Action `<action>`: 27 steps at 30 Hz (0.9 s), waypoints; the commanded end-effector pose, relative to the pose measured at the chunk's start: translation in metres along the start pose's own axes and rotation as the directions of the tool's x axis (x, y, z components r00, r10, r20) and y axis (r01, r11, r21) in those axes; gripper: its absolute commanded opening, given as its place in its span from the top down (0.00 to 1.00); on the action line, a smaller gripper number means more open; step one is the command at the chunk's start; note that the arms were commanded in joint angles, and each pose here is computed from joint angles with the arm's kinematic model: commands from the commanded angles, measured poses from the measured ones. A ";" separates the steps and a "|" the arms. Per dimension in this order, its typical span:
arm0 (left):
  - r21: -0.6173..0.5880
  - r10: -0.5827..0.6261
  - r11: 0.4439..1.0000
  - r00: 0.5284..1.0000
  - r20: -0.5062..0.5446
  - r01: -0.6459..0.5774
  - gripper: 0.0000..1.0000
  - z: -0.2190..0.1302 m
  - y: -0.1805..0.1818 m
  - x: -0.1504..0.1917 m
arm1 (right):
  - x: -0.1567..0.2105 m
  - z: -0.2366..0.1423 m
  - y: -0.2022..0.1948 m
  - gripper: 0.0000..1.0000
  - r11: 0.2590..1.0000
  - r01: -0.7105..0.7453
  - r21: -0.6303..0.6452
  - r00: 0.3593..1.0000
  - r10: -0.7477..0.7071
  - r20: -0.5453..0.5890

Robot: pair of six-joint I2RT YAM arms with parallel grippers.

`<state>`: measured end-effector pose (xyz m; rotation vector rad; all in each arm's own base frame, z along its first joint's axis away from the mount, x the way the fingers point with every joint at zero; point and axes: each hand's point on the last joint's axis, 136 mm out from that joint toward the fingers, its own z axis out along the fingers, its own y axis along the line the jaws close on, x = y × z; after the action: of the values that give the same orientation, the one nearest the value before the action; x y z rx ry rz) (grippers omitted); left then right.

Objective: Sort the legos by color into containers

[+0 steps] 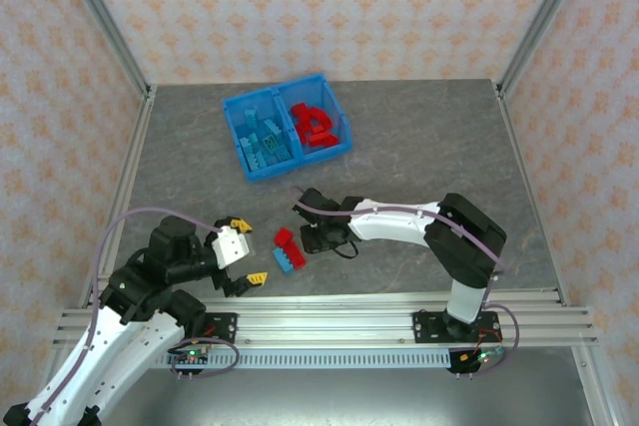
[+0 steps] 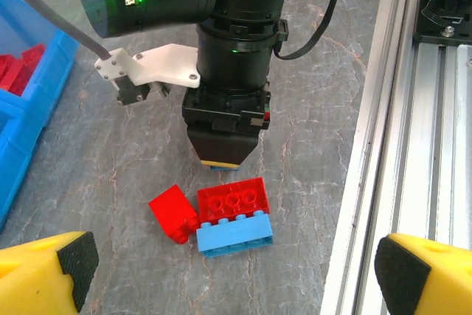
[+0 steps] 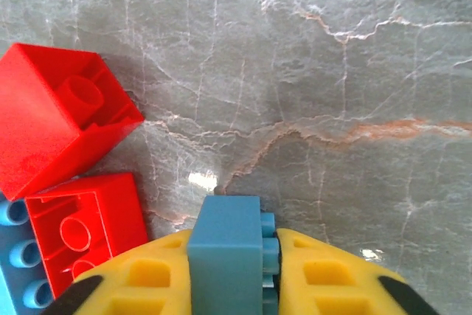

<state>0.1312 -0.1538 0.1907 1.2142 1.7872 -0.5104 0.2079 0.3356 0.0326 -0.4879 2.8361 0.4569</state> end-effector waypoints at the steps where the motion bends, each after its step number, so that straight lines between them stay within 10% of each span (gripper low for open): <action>1: -0.017 0.039 0.999 0.999 0.034 -0.038 0.01 0.000 0.003 -0.005 | -0.020 -0.026 0.007 0.79 1.000 0.009 -0.004 0.996 -0.009 0.093; 12: -0.304 0.032 0.953 0.998 0.057 -0.013 0.01 -0.025 0.039 -0.005 | -0.134 -0.131 0.064 0.79 0.985 0.164 -0.046 0.867 -0.122 0.483; 27: -0.746 -0.311 0.555 0.923 0.224 0.368 0.01 -0.088 0.131 0.009 | -0.324 -0.033 0.050 0.79 0.986 0.100 0.134 0.776 -0.162 0.610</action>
<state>0.2024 -0.0499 0.2241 0.3996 1.9167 0.0082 0.4587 0.4636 0.1560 -0.4091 2.1958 0.4440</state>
